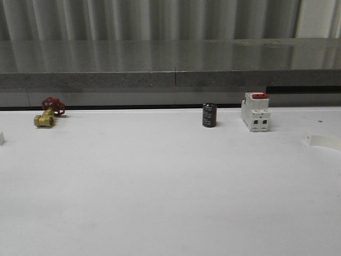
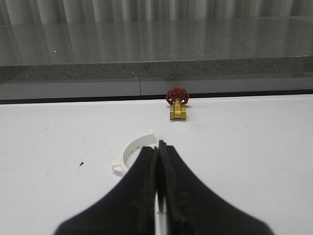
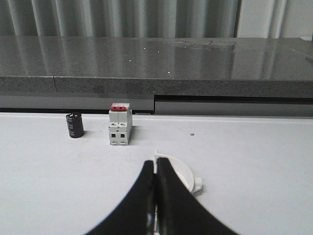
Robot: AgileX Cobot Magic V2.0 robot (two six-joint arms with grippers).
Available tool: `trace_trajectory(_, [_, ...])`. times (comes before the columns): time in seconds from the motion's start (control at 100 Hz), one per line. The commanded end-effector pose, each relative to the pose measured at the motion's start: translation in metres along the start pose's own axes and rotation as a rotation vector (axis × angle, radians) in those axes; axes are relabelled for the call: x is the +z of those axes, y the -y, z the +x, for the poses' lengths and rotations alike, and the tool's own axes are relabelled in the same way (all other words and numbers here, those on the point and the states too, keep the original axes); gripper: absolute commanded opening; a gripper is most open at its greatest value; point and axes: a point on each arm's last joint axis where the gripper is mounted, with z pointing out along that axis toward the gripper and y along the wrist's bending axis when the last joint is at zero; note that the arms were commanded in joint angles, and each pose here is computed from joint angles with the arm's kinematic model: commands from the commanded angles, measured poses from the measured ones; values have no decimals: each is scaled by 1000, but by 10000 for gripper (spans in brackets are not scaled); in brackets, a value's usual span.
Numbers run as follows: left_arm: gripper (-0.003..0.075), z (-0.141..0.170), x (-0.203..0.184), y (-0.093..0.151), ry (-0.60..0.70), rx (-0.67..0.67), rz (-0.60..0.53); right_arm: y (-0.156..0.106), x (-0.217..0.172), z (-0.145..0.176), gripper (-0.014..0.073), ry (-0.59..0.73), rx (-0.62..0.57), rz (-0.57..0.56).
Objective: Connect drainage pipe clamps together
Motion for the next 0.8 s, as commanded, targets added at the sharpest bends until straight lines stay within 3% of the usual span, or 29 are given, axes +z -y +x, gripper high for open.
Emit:
trace_trajectory(0.0, [-21,6,1,1,63,-5,2,0,-3,-14,-66,115,-11,-2])
trace_trajectory(0.63, [-21,5,1,1,70,-5,2,0,-3,-14,-66,115,-11,-2])
trace_trajectory(0.79, [-21,-10,-4,0,75,-3,0,0,-3,-14,-66,115,-11,-2])
